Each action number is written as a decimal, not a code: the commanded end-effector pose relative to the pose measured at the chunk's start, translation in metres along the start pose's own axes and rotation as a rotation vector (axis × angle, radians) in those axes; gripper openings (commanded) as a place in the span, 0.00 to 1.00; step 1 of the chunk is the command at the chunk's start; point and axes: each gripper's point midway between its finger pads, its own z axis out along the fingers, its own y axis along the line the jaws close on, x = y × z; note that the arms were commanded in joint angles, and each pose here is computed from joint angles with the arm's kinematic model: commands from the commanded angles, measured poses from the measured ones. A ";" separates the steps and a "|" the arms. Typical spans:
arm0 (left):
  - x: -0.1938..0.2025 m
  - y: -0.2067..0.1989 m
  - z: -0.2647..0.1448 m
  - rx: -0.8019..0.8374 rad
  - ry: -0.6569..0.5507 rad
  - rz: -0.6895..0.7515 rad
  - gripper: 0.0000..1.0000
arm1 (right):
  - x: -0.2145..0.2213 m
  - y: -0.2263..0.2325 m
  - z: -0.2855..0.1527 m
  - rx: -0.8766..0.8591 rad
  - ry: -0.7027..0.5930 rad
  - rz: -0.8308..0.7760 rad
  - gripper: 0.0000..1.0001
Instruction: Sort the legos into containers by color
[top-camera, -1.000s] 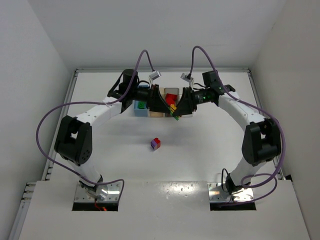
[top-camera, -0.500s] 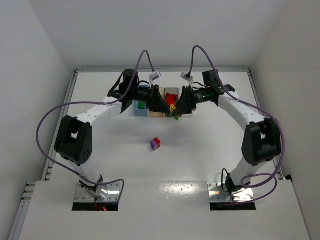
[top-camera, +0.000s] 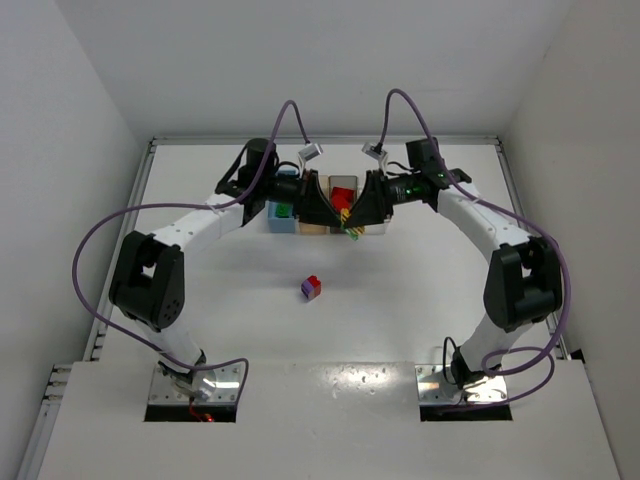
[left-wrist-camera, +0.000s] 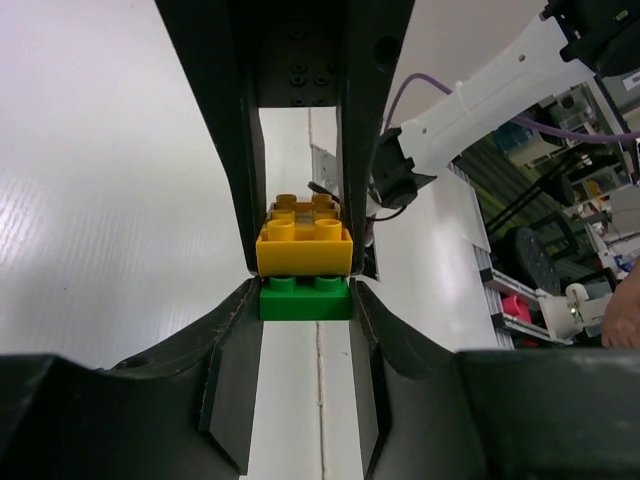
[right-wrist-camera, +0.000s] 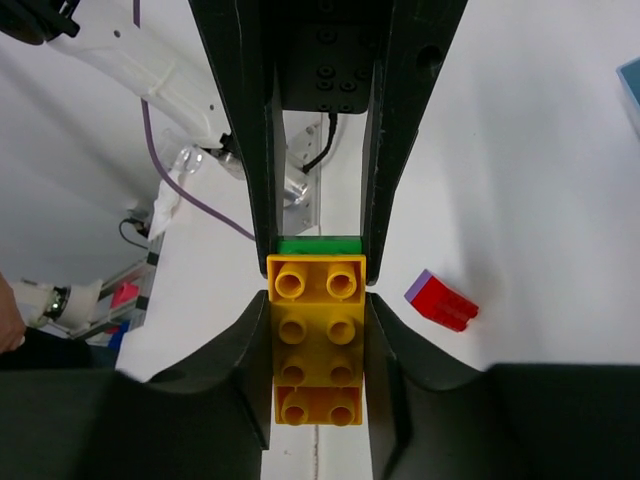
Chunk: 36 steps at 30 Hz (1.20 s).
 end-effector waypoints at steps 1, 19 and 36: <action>-0.007 -0.010 0.001 0.023 0.005 0.066 0.00 | -0.016 0.007 -0.007 -0.024 -0.028 -0.067 0.09; 0.014 0.060 -0.043 -0.412 -0.032 0.063 0.00 | -0.026 -0.027 -0.062 0.153 -0.120 -0.071 0.00; 0.003 0.202 -0.170 -1.369 -0.022 -0.004 0.02 | -0.023 -0.084 -0.085 0.475 -0.063 -0.082 0.00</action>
